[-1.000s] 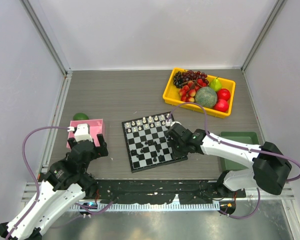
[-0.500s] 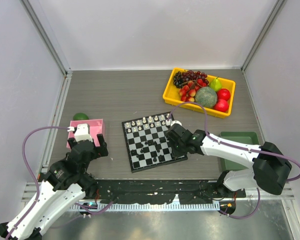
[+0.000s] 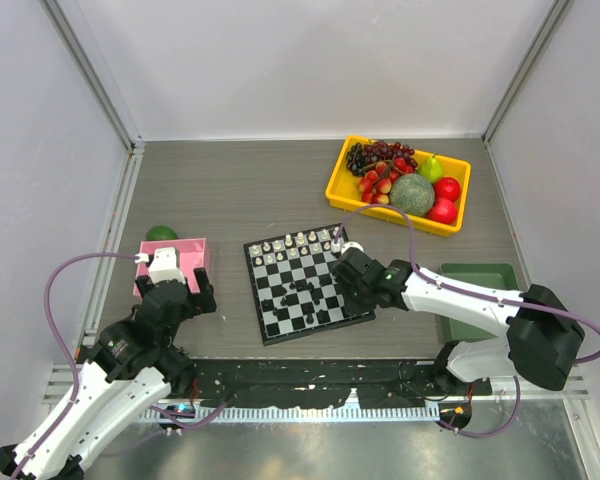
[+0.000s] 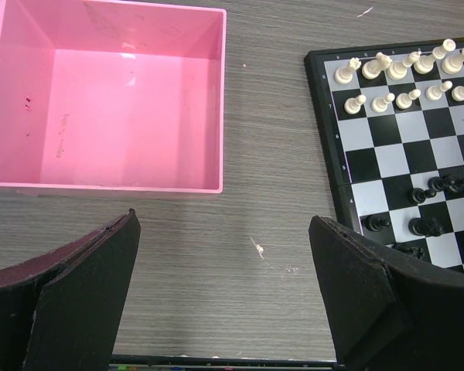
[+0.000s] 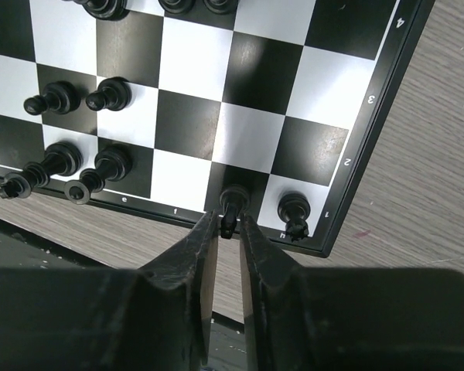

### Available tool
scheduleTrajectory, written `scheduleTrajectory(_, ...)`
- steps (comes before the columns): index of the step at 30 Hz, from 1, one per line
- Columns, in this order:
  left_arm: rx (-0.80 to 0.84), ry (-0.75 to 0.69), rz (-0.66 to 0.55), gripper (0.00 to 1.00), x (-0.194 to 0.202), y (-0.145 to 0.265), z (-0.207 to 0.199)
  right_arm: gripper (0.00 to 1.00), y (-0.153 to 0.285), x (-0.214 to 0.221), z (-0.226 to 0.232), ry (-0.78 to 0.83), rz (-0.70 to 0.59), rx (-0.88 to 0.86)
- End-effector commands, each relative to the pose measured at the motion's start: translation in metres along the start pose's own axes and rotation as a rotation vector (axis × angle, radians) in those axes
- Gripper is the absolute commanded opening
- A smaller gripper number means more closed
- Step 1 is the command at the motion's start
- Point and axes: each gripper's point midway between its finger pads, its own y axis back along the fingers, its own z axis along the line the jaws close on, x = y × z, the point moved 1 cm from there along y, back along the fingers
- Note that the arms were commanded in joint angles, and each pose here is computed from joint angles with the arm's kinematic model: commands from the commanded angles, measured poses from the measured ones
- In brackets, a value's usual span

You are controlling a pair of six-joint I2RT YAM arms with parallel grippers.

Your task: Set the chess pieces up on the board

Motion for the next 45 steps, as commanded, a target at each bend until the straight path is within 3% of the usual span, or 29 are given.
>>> scheduleTrajectory(1, 0.016, 0.017, -0.038, 0.99, -0.009, 0.0, -0.004, 0.27, 0.016, -0.019, 0.008, 0.019, -0.058, -0.026)
scheduleTrajectory(4, 0.02, 0.018, -0.039, 0.99, -0.009, 0.0, -0.005, 0.38, 0.023, -0.031, 0.014, 0.02, -0.086, -0.044)
scheduleTrajectory(10, 0.018, 0.018, -0.039, 0.99, -0.009, 0.0, -0.004, 0.43, 0.039, -0.061, 0.026, 0.022, -0.163, -0.074)
scheduleTrajectory(15, 0.018, 0.017, -0.038, 0.99, -0.009, 0.0, -0.004, 0.44, 0.033, -0.081, 0.025, 0.028, -0.191, -0.019)
scheduleTrajectory(22, 0.014, 0.018, -0.041, 0.99, -0.01, 0.0, -0.004, 0.4, 0.006, -0.093, 0.034, 0.028, -0.134, 0.001)
scheduleTrajectory(45, 0.01, 0.017, -0.039, 0.99, -0.009, -0.001, -0.004, 0.39, -0.016, -0.119, 0.068, 0.043, -0.108, -0.098)
